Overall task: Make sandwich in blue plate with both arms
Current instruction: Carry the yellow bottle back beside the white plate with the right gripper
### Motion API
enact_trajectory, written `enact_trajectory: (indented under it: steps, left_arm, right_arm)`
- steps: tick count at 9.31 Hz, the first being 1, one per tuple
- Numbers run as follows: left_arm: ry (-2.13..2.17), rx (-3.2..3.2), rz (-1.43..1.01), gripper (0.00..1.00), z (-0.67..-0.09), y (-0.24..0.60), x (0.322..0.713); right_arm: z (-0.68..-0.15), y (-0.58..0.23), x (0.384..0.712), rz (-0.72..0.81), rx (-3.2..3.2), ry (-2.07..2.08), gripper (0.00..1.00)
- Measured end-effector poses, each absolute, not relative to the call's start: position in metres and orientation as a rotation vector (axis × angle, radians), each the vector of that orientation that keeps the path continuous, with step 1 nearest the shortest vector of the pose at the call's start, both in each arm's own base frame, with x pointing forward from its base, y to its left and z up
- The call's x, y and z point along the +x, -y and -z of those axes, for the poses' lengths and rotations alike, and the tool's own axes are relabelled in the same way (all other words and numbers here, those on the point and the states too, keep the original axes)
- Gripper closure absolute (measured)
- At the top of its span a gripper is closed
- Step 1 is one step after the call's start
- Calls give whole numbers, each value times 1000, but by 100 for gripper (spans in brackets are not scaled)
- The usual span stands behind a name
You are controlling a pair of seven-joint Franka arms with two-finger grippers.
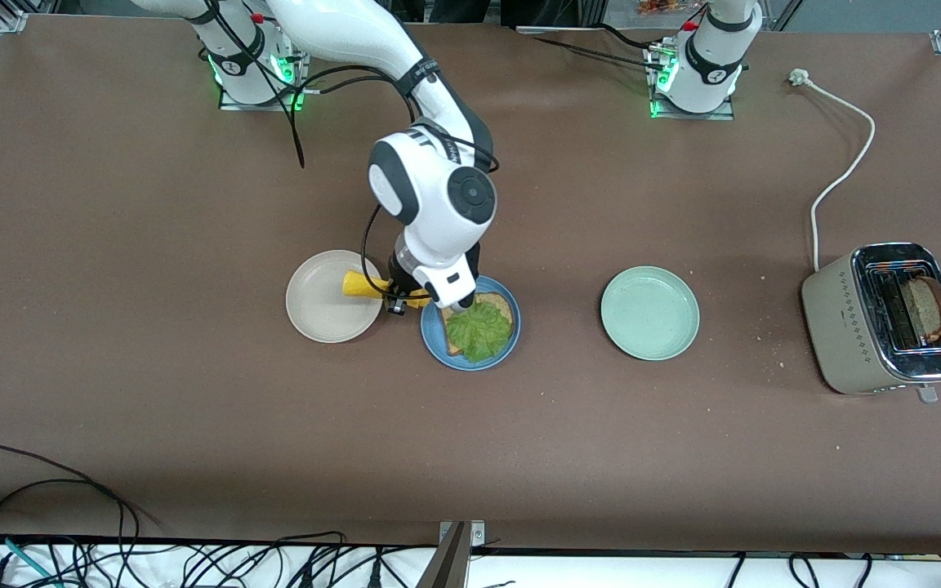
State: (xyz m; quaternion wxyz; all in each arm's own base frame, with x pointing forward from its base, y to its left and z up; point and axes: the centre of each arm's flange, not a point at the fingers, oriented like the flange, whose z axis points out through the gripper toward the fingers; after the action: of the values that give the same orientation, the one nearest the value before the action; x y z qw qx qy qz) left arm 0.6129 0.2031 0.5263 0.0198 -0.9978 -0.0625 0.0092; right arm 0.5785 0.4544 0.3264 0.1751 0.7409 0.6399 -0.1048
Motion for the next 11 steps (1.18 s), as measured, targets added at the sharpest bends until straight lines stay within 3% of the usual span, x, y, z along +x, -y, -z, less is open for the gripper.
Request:
enact_trajectory:
  steps: [4,7,9,11]
  left_arm:
    - [228,-3096,-123,0,-484,-234,618]
    - [297,-3097,-152,0,-446,-271,617]
    - [302,-3103,-188,6,-428,-276,618]
    - [290,-3110,-213,6,-416,-272,622]
  right_arm:
    - [-389,-311,651,204,2462,-2106,97]
    - [-377,-181,680,127,2602,-2415,97]
    - [-363,-116,682,-37,2609,-2653,97]
    - [-326,-42,672,-330,2578,-2887,97]
